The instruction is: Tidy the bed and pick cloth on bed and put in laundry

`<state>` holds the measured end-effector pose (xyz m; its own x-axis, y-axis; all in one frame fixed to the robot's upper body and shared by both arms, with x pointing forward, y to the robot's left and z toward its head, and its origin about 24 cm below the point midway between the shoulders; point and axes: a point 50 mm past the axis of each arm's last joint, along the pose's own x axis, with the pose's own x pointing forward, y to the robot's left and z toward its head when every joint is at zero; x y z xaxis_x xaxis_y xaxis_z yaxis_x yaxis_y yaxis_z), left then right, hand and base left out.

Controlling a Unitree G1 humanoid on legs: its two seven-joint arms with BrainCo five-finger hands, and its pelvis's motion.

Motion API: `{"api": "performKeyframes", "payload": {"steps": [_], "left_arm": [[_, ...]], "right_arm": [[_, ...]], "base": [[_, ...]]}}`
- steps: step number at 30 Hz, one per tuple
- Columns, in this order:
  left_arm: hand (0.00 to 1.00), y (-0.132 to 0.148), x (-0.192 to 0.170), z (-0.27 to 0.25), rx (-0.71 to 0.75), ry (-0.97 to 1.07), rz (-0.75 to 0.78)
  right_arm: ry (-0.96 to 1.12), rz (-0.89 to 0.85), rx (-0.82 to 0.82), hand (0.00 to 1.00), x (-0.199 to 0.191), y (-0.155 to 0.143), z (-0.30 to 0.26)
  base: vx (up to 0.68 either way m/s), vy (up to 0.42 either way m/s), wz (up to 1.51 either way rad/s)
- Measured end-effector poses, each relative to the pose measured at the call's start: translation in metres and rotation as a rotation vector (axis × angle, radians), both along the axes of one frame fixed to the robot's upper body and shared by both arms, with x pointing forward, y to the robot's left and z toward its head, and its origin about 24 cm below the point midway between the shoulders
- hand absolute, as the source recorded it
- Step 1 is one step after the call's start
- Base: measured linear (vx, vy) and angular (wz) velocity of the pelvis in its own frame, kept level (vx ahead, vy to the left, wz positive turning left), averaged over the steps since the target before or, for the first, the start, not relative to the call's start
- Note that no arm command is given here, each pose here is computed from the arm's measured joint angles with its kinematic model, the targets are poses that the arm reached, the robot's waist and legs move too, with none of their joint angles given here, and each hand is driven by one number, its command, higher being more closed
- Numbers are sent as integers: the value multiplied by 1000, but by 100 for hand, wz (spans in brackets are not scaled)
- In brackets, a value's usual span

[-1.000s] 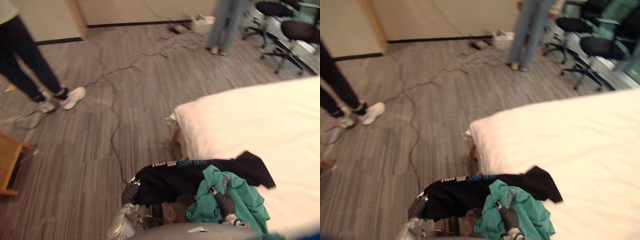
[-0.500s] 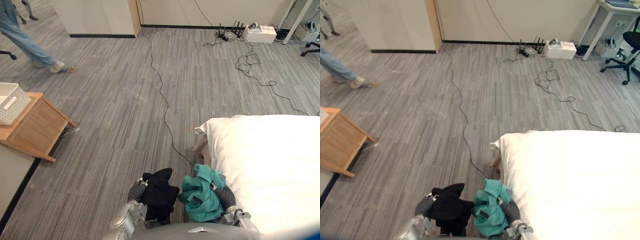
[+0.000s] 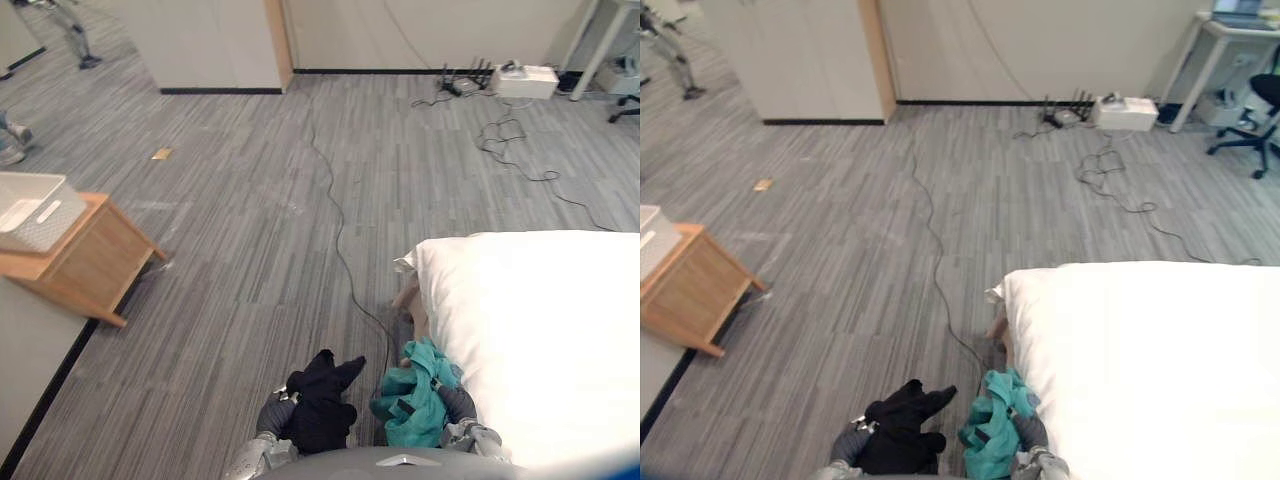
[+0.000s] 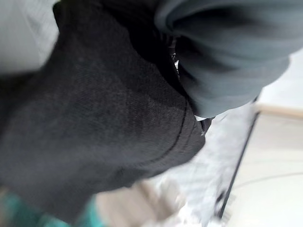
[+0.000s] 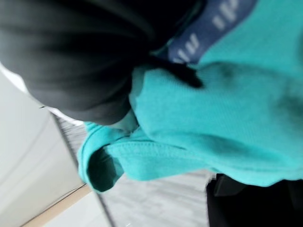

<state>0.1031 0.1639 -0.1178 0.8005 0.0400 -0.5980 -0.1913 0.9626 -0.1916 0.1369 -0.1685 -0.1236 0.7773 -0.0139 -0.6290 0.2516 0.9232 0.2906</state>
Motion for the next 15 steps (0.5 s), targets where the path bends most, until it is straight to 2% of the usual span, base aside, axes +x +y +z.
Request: {"api": "performKeyframes", "payload": {"steps": [3,9,15], "left_arm": [[100,8,5,1,39,-6,44],[100,6,18,5,37,-3,77],[100,0,14,6,22,2,58]], "right_arm": [[1,-24,-21,100,2,-3,1],[-132,-9,-54,100,36,-5,23],[-101,13,-64,100,29,-1,19]], "base": [[48,13,39],[21,24,17],[-7,27,9]]}}
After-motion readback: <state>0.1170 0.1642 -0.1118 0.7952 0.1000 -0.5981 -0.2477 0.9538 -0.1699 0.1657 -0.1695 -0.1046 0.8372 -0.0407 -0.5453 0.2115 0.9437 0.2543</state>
